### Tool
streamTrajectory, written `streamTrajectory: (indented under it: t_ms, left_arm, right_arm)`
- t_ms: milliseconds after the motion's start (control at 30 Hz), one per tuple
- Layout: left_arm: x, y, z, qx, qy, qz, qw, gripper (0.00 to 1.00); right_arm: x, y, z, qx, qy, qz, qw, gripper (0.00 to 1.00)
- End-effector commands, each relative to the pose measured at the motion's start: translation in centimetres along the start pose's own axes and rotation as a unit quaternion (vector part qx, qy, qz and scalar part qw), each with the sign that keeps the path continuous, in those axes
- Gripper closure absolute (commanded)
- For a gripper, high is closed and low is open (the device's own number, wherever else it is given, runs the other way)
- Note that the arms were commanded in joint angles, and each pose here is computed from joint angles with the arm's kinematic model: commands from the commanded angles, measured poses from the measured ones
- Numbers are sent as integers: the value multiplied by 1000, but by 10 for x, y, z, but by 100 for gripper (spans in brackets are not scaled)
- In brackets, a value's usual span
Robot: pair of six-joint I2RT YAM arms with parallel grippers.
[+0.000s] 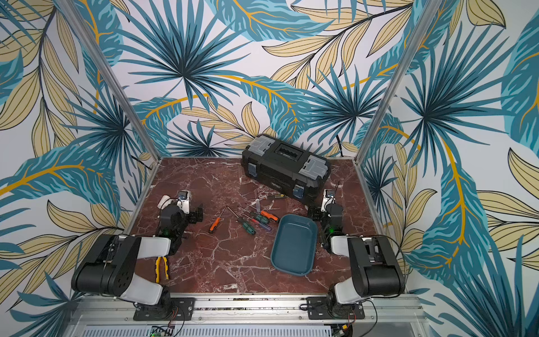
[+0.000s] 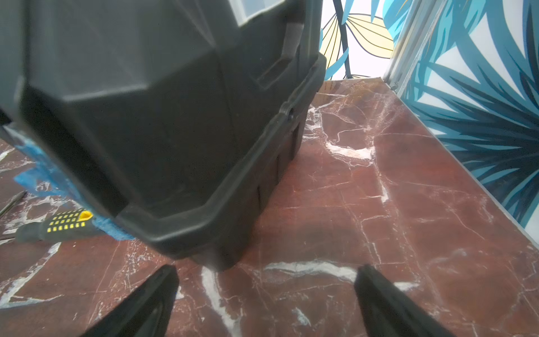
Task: Put the screwdriver on the desktop into the storage box
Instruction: Pick up the screwdriver from the center of the board.
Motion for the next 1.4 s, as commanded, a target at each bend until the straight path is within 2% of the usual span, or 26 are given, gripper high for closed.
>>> streamTrajectory:
  t_ms: [0, 533, 633, 733, 800, 833, 933, 1000, 1167, 1267, 1367]
  left_arm:
    - [16, 4, -5, 6, -27, -3, 1000, 0]
    - [22, 7, 0, 11, -37, 0, 999, 0]
    - [35, 13, 14, 22, -47, 7, 999, 0]
    - [50, 26, 32, 61, -43, 24, 997, 0]
    - [61, 35, 41, 82, -20, 43, 995, 0]
    - [71, 40, 46, 94, -15, 54, 994, 0]
    - [87, 51, 57, 120, 18, 117, 986, 0]
    - [97, 48, 63, 91, 27, 145, 985, 0]
    - [103, 26, 64, -19, 83, 213, 973, 0]
    - [99, 8, 57, -98, 129, 234, 959, 2]
    - [85, -22, 45, -179, 217, 221, 934, 4]
  right_arm:
    - [6, 4, -2, 10, -14, 2, 1000, 1]
    - [8, 3, 1, 5, -23, -1, 1000, 0]
    - [23, 5, 26, 21, -61, 2, 998, 0]
    - [45, 10, 56, 43, -101, 1, 994, 0]
    - [64, 7, 76, 30, -126, -40, 991, 0]
    - [73, 1, 86, 3, -133, -86, 987, 0]
    - [80, -23, 114, -120, -97, -219, 963, 0]
    - [76, -29, 126, -147, -82, -250, 953, 0]
    - [57, -14, 135, -98, 31, -304, 947, 0]
    - [48, -6, 137, -82, 86, -344, 931, 1]
    - [43, -1, 137, -79, 128, -357, 922, 0]
Point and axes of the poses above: each gripper's point midway between its finger pads, its own z axis back along the fingers, its own y axis along the line the jaws close on, x = y × z, the point moved 7 cm from there along z, back along the fingers, and after that the axes turned 9 degrees about -z, right-handed, at the moved point
